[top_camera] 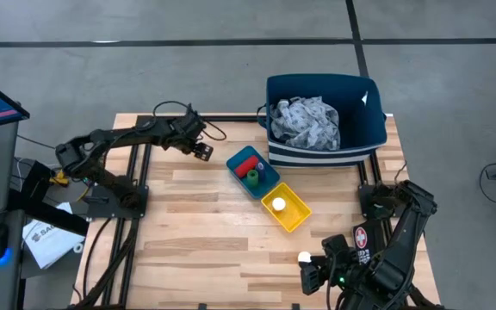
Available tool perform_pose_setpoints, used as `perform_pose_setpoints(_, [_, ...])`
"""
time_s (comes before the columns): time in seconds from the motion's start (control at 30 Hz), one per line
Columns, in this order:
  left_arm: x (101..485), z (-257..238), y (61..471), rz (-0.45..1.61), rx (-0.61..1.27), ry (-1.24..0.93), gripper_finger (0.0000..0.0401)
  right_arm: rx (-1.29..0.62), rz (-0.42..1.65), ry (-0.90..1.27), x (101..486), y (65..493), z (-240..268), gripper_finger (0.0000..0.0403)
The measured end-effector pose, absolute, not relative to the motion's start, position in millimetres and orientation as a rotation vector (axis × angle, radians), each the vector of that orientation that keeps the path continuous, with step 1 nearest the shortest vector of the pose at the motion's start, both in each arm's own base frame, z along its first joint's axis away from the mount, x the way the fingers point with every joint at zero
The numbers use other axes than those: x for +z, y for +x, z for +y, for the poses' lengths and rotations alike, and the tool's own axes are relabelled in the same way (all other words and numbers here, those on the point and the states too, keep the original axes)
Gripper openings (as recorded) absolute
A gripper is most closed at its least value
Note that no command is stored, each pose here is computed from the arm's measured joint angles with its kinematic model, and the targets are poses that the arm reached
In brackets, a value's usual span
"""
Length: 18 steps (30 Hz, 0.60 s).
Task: Pick & Place Medicine items
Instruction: Put the top orange pill bottle into the yellow bin
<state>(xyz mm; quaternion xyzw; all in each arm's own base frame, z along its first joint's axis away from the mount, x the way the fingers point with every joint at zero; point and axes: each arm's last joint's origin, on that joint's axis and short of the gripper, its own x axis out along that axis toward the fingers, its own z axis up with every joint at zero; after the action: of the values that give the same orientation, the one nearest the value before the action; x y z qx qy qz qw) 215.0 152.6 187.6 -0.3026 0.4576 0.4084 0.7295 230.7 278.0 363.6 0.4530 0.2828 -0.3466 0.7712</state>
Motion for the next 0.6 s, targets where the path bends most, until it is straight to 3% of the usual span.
perform_pose_setpoints(0.23, [222.7,98.3,212.4,0.998,0.749,-0.585,0.0201,-0.745,0.615,0.979,363.6,228.7,279.6,0.0196])
perform_pose_setpoints(0.6, [249.3,-15.6,210.7,0.994,0.284,-0.314,0.0196,-0.737,0.612,0.967,363.5,229.2,279.8,0.0196])
